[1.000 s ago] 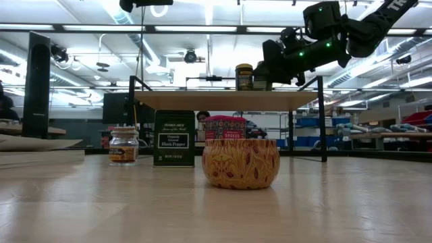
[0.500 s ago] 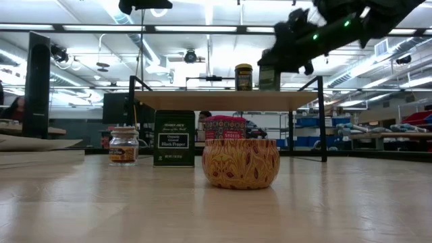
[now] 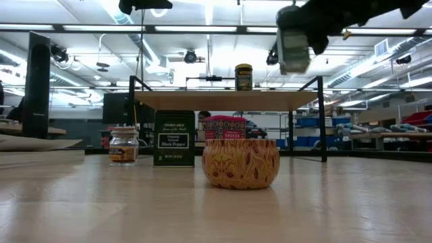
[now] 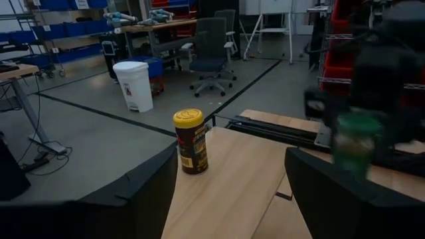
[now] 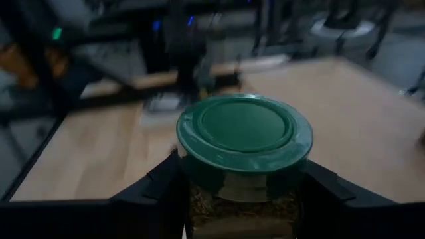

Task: Shelf spices
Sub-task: Remove the green seasoning bottle from the shelf

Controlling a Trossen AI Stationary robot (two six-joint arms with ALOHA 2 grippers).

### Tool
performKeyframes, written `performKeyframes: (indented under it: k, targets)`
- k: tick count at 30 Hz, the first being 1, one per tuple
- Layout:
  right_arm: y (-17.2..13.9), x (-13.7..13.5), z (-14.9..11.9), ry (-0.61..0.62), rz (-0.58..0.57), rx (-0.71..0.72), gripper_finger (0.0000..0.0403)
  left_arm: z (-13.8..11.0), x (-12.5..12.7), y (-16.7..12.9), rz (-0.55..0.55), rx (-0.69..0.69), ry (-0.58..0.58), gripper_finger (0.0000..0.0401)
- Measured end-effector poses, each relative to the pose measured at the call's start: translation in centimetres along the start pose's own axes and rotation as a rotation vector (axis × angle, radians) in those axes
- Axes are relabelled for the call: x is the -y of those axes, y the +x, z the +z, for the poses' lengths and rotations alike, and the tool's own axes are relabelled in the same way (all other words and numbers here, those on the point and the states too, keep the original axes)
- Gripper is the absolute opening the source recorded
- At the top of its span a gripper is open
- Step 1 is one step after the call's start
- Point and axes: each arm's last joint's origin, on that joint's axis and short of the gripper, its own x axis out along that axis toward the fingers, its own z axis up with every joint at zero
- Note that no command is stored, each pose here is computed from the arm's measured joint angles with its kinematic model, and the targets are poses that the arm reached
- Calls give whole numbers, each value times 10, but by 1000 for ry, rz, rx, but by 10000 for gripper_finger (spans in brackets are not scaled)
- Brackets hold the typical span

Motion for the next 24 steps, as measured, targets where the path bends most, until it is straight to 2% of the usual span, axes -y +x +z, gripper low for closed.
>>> performKeyframes:
  k: [7,15,21,24]
  targets:
    - [20,-26,-35,-73,-74,-94,196,0,0,0,0,3,-2,284]
    - [43,-41,-96,-21,-154,-120,196,0,0,0,0,3,-4,284]
    - [45,-38,-124,42,-169,-91,196,0,0,0,-2,2,-3,284]
    - [45,-37,-129,73,-157,-44,196,0,0,0,-2,2,6,284]
